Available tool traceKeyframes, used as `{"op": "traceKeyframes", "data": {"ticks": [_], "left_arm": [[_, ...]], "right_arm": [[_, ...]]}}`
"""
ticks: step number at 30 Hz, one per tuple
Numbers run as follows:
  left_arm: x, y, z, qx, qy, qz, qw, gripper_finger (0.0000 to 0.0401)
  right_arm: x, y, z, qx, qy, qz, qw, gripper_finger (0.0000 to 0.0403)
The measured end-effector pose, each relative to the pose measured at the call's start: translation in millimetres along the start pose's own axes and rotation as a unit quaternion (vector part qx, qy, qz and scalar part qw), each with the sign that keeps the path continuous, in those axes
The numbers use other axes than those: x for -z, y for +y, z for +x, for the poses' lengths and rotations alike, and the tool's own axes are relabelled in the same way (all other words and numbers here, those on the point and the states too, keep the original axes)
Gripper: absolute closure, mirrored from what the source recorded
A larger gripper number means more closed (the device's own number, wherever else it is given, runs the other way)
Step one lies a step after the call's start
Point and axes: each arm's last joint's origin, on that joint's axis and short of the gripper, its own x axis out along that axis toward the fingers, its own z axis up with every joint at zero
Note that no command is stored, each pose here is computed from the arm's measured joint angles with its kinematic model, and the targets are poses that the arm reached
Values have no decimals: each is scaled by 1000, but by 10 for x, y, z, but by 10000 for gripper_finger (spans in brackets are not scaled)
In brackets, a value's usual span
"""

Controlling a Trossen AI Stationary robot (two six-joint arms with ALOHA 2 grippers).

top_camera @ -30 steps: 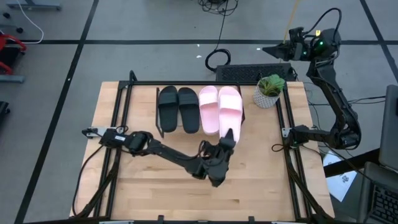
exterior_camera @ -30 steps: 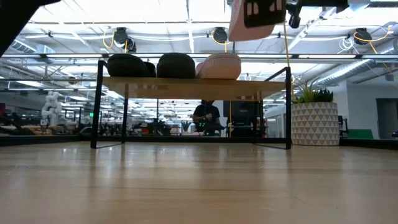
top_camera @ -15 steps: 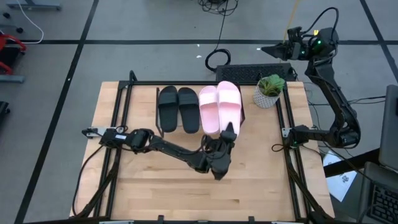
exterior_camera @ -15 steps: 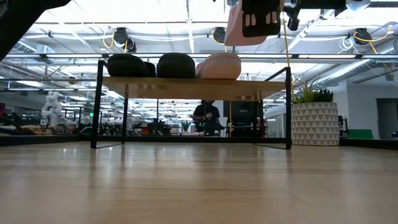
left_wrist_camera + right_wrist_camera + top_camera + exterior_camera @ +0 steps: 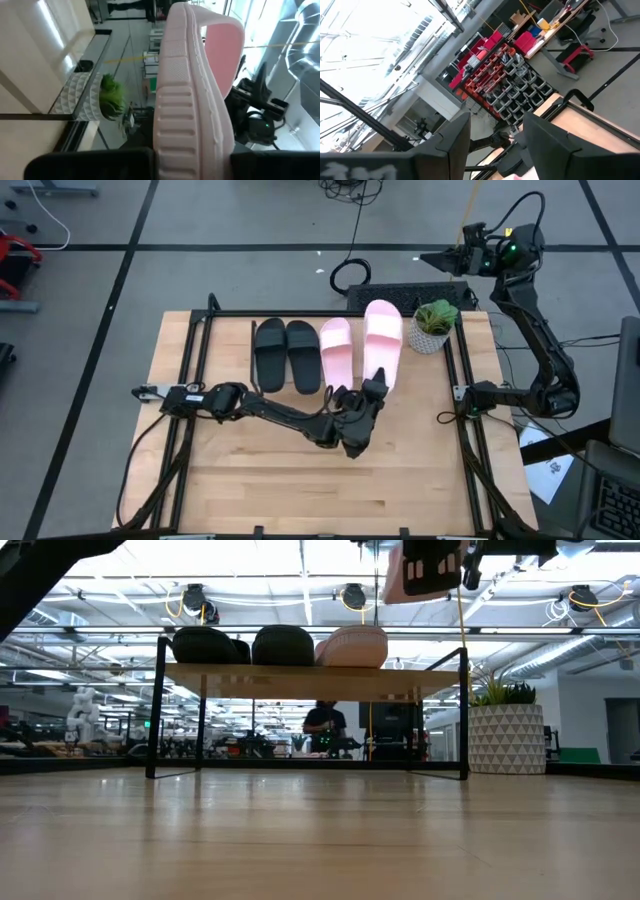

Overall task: Pick and place slides into the shelf
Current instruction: Put the pink slipper onto the shelf

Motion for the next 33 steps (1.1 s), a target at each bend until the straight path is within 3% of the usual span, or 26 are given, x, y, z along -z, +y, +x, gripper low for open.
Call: {"op": "traceKeyframes", "data": {"ticks": [12,22,33], "left_arm": [[15,28,-132,-6,-19,7,1000,352],[14,26,-169,-8,-28,4,1000,352],[13,20,-159,-7,-26,-5,1000,352]], "right_arm": [[64,-69,-2,0,31,-59,998,232],[266,-434,72,27,87,-7,996,232],[282,-849,421,-57,154,41,986,225]]}}
